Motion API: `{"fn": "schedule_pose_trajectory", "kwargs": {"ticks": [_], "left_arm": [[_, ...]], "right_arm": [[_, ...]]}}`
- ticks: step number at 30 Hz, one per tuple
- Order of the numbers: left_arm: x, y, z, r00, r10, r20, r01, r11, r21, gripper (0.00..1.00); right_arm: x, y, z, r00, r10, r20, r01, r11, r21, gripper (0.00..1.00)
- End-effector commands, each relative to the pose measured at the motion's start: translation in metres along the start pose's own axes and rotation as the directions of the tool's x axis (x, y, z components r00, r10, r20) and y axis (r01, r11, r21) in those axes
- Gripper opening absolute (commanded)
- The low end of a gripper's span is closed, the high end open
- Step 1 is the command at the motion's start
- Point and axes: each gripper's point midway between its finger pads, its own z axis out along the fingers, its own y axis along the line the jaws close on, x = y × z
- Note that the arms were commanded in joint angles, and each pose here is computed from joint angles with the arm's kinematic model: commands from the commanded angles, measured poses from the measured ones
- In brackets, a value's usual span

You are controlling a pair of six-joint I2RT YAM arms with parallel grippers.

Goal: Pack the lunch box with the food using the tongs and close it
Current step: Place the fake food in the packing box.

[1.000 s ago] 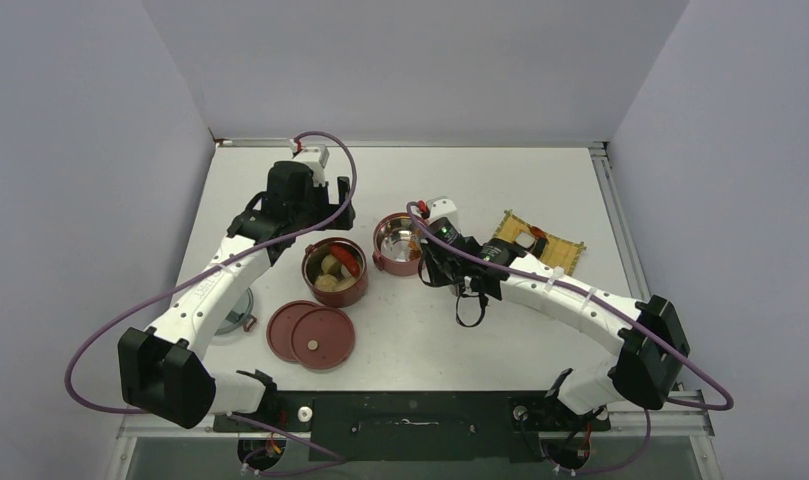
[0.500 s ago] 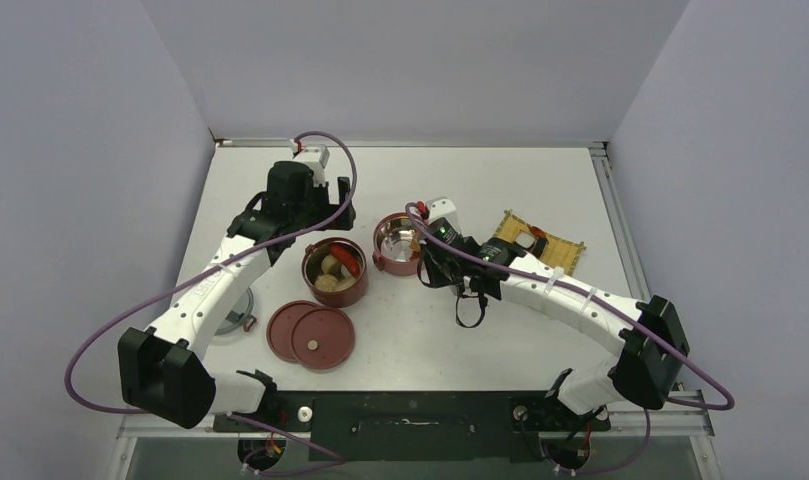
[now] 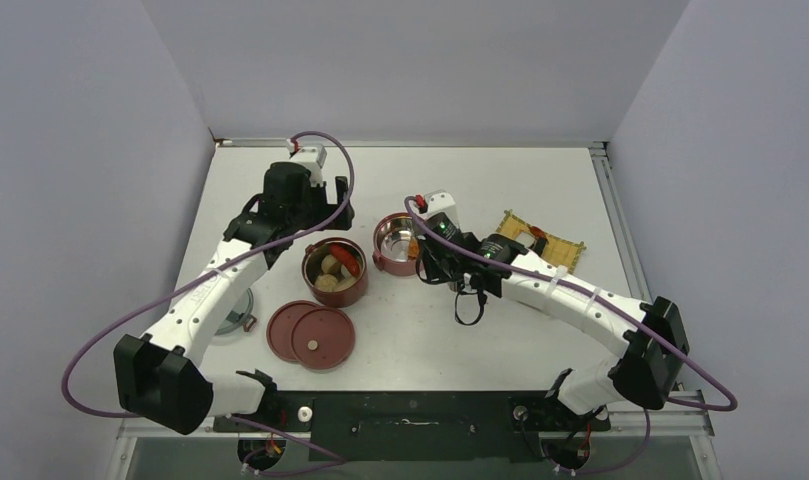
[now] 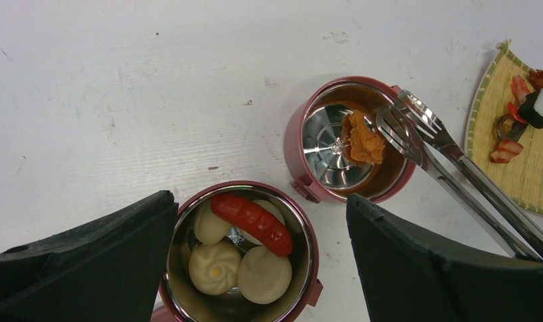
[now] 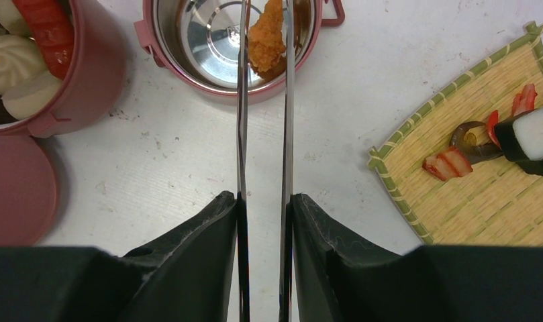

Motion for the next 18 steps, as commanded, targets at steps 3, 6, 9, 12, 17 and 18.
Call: {"fn": "schedule_pose_trajectory", "kwargs": {"ticks": [3, 6, 9, 12, 17, 18], "left_arm": [[-0.029, 0.004, -0.017, 0.992, 0.015, 0.123, -0.012, 1.000, -0.026, 0.97], [-0.032, 0.005, -0.020, 0.991, 0.014, 0.137, -0.010, 1.000, -0.027, 0.97], [-0.032, 0.004, -0.021, 0.990, 0.013, 0.138, -0.011, 1.000, -0.020, 0.97], [-0.033, 0.003, -0.021, 0.990, 0.011, 0.139, -0.009, 1.000, -0.017, 0.97], [-0.034, 0.003, -0.022, 0.990, 0.009, 0.144, -0.007, 1.000, -0.015, 0.97], [-0.034, 0.003, -0.023, 0.989, 0.009, 0.144, -0.007, 1.000, -0.014, 0.97]], "right_arm": [[-0.046, -0.004, -0.036, 0.987, 0.067, 0.143, -0.067, 0.998, -0.004, 0.33], [-0.051, -0.013, -0.046, 0.984, 0.076, 0.159, -0.081, 0.996, 0.026, 0.33], [-0.047, -0.029, -0.051, 0.986, 0.081, 0.148, -0.093, 0.992, 0.080, 0.33], [-0.040, -0.052, -0.053, 0.986, 0.109, 0.127, -0.125, 0.985, 0.121, 0.33], [-0.022, -0.101, -0.058, 0.972, 0.214, 0.095, -0.228, 0.957, 0.181, 0.33], [-0.019, -0.110, -0.059, 0.971, 0.224, 0.090, -0.238, 0.950, 0.203, 0.33]]}}
